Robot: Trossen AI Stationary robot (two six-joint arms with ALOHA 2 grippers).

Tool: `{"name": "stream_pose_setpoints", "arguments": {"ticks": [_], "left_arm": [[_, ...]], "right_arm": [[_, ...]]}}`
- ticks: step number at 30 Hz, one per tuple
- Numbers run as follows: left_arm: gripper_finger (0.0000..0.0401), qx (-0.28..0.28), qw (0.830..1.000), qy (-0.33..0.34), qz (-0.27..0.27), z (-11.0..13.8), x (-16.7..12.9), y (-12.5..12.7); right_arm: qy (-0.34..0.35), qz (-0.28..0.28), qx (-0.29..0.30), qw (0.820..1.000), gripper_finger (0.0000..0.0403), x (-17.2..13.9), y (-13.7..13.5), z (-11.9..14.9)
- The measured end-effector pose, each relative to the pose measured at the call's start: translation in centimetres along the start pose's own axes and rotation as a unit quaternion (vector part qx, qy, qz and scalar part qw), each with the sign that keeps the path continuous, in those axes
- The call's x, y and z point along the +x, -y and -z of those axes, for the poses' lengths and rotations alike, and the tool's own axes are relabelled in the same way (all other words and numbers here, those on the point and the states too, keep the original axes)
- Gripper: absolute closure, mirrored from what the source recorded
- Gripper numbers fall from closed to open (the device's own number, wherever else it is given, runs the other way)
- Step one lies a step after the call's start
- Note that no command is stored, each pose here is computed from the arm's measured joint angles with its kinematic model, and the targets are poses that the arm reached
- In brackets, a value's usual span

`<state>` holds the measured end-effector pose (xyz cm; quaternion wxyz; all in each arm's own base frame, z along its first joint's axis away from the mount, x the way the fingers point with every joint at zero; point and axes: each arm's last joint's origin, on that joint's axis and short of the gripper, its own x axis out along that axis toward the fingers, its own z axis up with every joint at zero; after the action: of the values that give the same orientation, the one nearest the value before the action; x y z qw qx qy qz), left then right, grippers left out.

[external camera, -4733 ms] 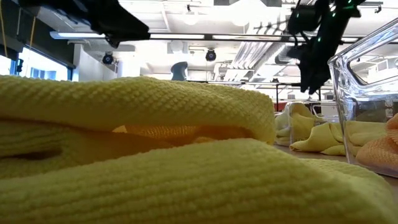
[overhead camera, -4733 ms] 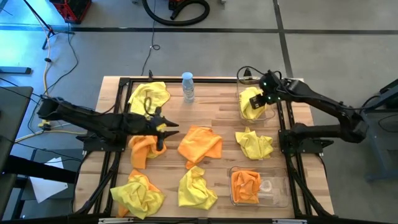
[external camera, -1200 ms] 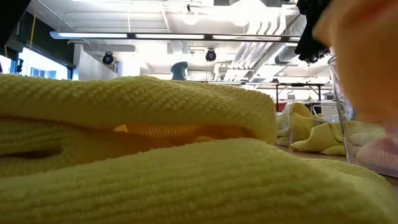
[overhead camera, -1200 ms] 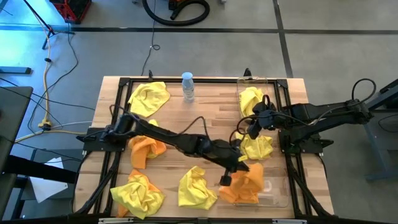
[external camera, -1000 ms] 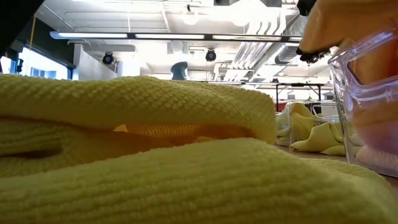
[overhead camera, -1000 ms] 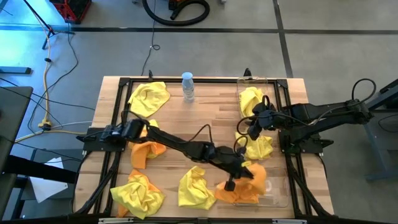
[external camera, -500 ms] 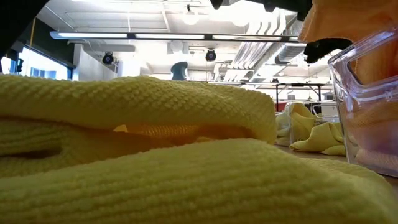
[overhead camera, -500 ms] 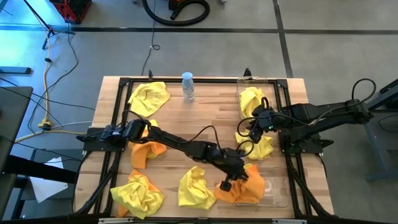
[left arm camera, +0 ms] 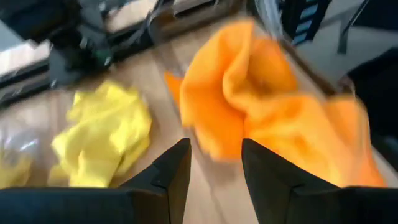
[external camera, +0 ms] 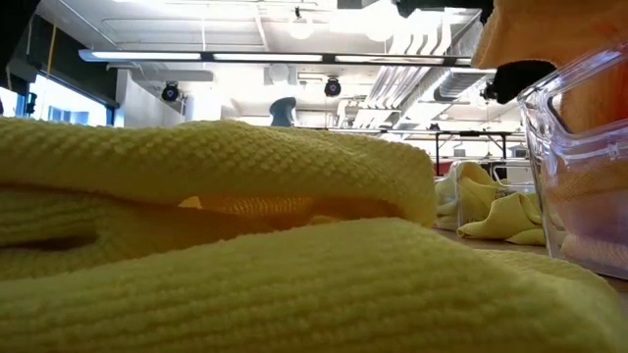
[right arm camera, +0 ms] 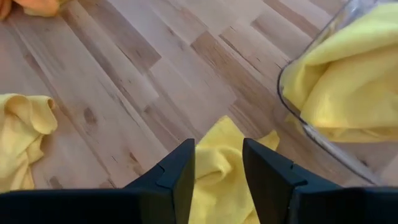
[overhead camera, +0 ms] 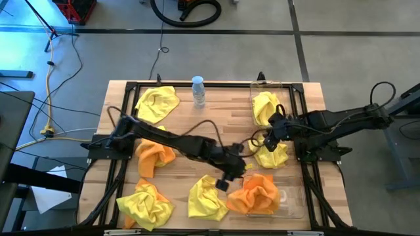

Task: Sort microfiber towel by color & place in baskets
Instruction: Put the orange microfiber cloth into the bottom transparent bin

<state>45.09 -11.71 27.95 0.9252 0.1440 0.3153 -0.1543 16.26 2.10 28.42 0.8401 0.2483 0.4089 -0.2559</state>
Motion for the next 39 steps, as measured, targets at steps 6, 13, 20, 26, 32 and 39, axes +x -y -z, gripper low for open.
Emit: {"name": "stream_pose_setpoints", "arguments": {"ticks": [6, 13, 20, 26, 32, 39], "left_arm": [[0.0307, -0.064, 0.995, 0.017, -0.073, 5.9, -5.6, -0.5], [0.0343, -0.165, 0.967, 0.098, -0.171, 14.7, -12.7, 0.6], [0.0364, -0.22, 0.938, 0.151, -0.222, 20.8, -17.8, 1.4], [0.0366, -0.24, 0.918, 0.203, -0.241, 23.0, -20.6, 1.7], [0.0366, -0.243, 0.909, 0.236, -0.242, 23.3, -22.0, 1.9], [0.0366, -0.247, 0.911, 0.227, -0.24, 23.5, -22.0, 2.0]], "right_arm": [[0.003, -0.04, -0.007, 0.999, 0.0351, -0.8, -1.7, 1.6], [0.009, -0.123, -0.014, 0.992, 0.0393, -1.9, -4.8, 4.3], [-0.068, -0.106, -0.029, 0.992, 0.0402, -0.1, -8.8, 7.8], [-0.126, -0.066, -0.057, 0.988, 0.0402, 0.0, -13.3, 9.4], [-0.154, -0.036, -0.077, 0.984, 0.0402, 1.2, -17.0, 9.8], [-0.26, 0.025, -0.059, 0.963, 0.0403, 4.9, -18.1, 10.7]]}}
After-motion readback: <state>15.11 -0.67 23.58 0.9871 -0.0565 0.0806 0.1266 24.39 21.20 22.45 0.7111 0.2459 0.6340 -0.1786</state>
